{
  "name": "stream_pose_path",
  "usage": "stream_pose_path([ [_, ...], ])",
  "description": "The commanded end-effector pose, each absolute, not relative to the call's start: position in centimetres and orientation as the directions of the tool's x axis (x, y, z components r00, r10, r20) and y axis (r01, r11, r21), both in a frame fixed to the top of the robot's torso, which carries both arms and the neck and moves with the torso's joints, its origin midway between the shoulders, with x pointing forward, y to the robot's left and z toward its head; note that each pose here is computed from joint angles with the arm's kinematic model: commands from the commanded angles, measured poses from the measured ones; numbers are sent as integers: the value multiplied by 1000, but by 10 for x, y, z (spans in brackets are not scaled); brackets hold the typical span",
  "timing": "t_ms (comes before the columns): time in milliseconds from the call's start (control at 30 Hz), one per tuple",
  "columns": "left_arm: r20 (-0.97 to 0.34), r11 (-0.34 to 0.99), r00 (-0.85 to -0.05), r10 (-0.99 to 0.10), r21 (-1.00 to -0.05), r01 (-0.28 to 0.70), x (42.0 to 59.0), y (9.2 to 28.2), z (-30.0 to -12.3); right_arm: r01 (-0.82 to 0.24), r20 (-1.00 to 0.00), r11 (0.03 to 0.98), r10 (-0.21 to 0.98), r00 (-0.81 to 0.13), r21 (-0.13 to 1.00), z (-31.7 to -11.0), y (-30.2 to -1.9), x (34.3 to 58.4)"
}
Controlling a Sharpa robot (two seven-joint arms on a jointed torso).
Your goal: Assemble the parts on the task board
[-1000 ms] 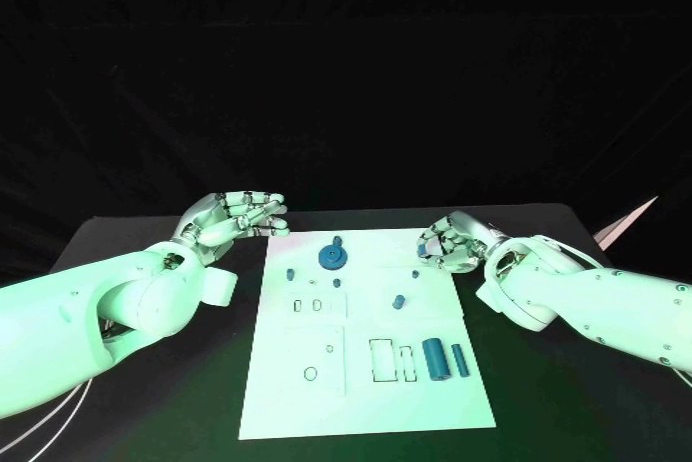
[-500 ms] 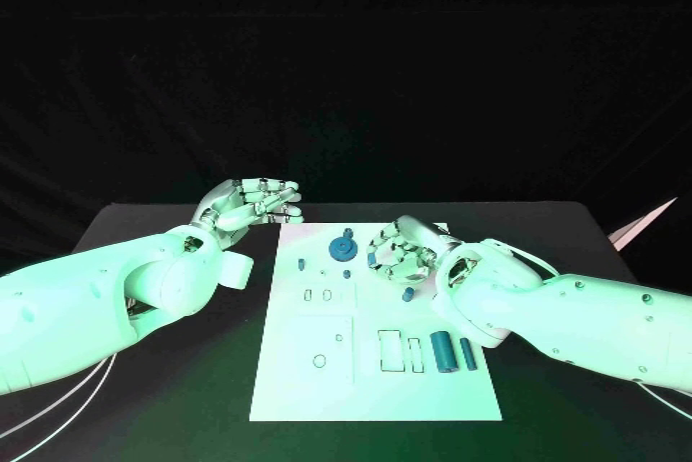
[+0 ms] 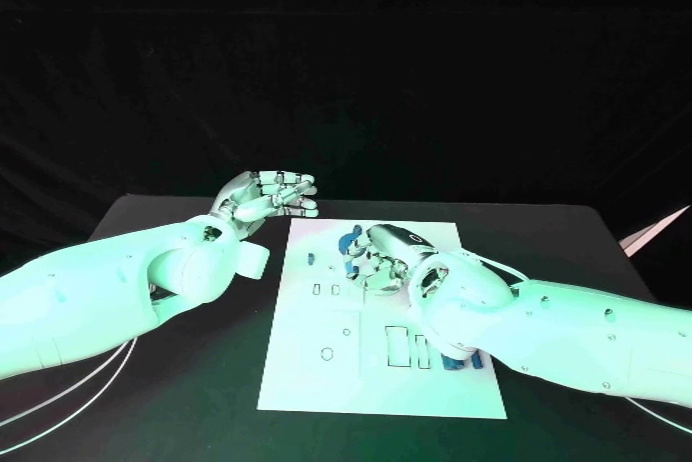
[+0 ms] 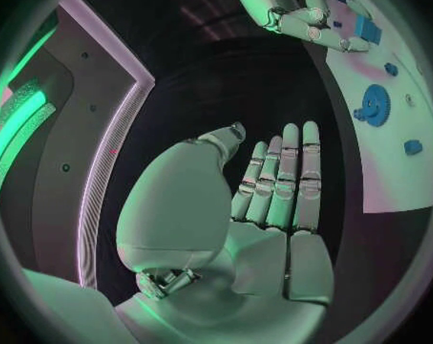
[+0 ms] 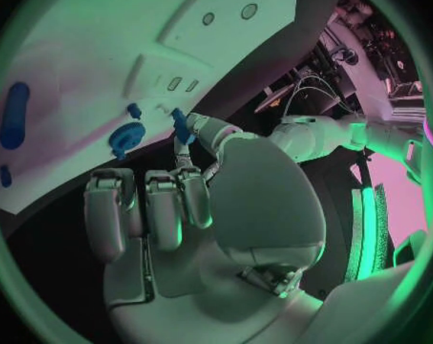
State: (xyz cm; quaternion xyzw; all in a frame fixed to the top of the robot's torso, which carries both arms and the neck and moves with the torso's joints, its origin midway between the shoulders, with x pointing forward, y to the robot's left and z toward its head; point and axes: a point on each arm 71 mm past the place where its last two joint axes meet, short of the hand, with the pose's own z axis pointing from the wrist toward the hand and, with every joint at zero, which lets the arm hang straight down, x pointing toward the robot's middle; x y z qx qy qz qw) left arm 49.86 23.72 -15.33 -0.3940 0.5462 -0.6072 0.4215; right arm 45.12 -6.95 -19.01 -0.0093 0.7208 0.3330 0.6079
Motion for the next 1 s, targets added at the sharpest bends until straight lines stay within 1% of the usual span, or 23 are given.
stream_pose_path([
  [33, 19, -51, -341, -940, -995, 84, 499, 235, -153, -421, -888, 783, 375, -267, 457, -197, -64, 450],
  [133, 20, -51, -343, -939, -995, 84, 499, 234, -153, -418, -887, 785, 367, -280, 457, -207, -59, 447],
  [400, 21, -53, -347, -938, -995, 83, 499, 232, -153, -408, -886, 792, 357, -295, 454, -221, -53, 445],
  [1000, 20, -51, -345, -938, -995, 82, 499, 234, -153, -395, -886, 801, 344, -311, 450, -233, -52, 445],
])
